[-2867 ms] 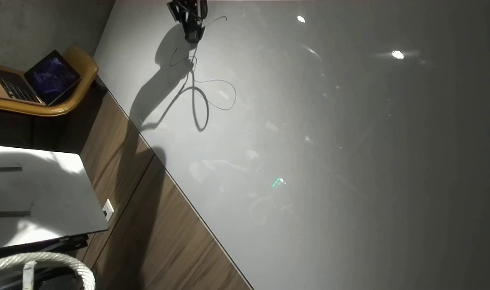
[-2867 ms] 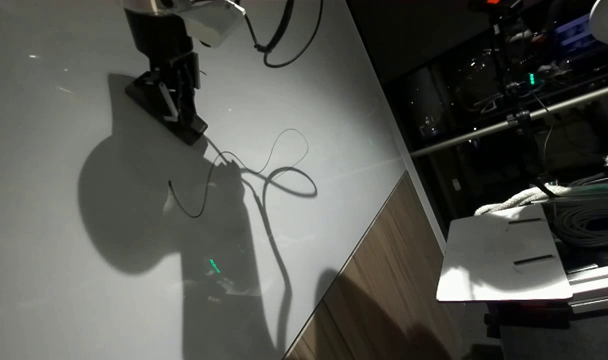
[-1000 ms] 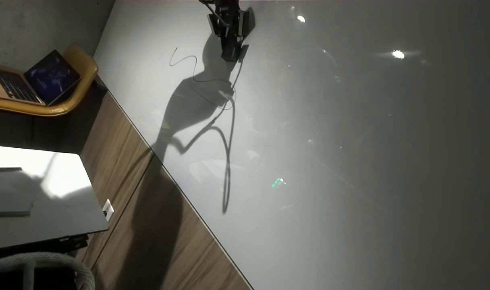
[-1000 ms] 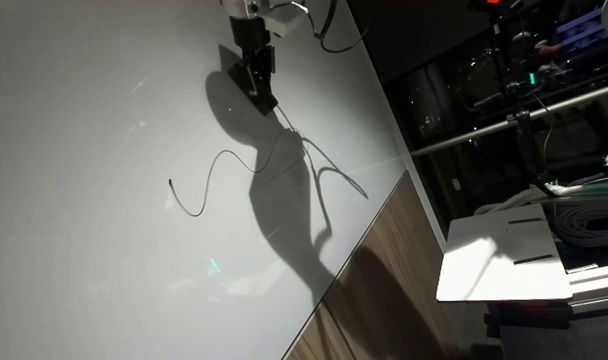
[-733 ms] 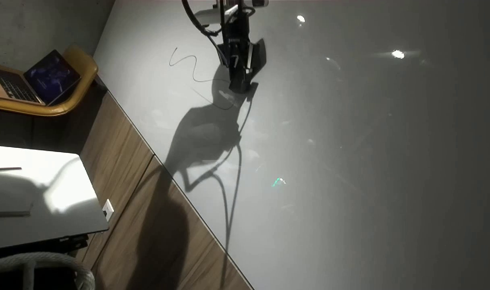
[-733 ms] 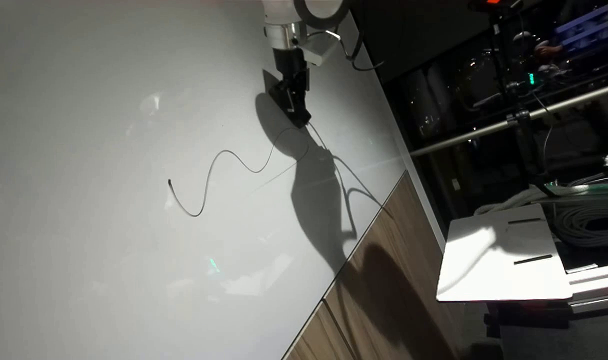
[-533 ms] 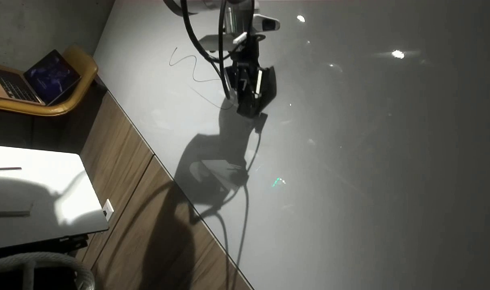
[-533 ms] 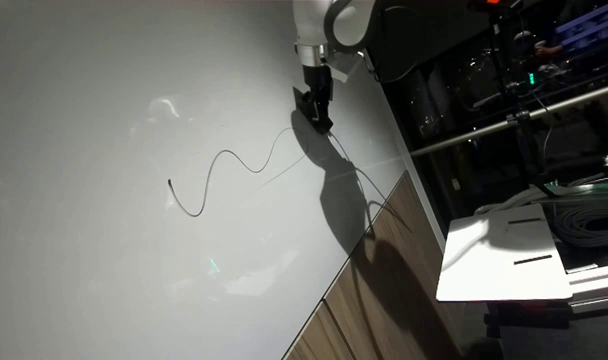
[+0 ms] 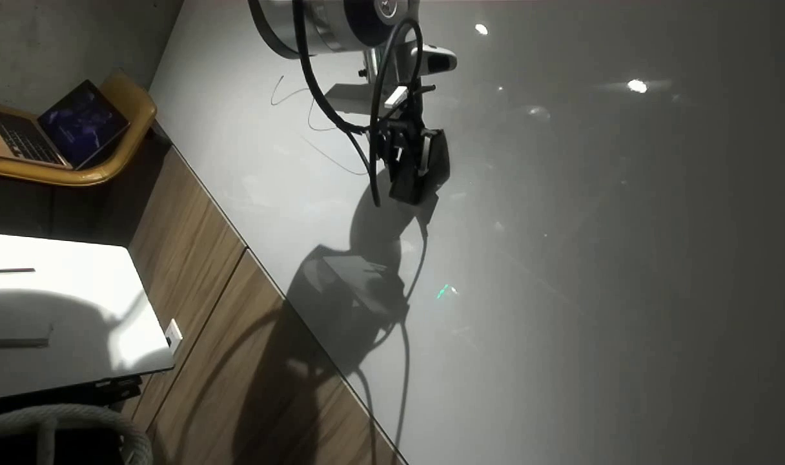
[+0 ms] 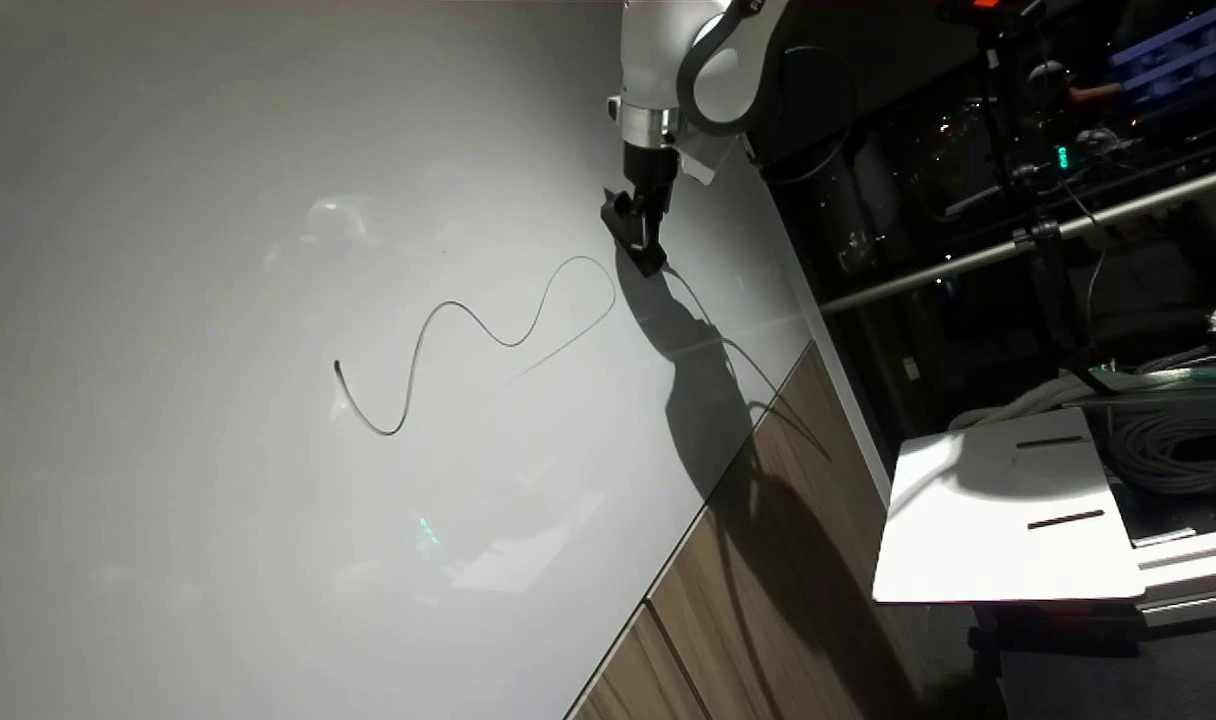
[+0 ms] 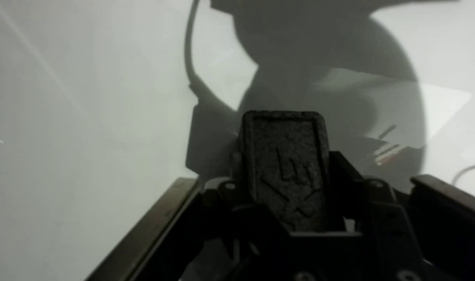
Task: Use the eraser to wipe the whiteboard.
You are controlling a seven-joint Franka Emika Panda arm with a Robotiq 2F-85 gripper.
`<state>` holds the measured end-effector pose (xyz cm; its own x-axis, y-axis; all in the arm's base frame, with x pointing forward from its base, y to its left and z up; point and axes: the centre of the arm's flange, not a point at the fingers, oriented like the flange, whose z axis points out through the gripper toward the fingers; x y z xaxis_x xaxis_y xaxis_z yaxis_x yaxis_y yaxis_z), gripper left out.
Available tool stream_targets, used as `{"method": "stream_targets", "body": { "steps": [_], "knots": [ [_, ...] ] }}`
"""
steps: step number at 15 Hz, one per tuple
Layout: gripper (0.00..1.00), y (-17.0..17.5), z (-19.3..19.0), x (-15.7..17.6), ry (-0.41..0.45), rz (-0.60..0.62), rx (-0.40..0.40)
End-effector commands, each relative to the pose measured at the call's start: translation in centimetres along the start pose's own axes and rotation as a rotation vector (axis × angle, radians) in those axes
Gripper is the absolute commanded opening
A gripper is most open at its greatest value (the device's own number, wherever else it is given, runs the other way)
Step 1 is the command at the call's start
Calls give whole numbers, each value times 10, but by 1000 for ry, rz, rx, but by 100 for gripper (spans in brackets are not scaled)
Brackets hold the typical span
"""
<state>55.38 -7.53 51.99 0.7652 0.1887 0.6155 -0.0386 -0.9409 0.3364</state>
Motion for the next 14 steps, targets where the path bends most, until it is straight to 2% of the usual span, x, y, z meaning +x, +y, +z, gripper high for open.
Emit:
{"method": "stream_targets", "body": {
  "steps": [1, 5, 9, 14],
  "knots": [
    [29, -58, -25, 45, 72, -50, 76],
    [29, -117, -39, 71, 81, -116, 137],
    [29, -160, -44, 95, 67, -149, 191],
    [29, -213, -52, 120, 54, -200, 218]
  ]
}}
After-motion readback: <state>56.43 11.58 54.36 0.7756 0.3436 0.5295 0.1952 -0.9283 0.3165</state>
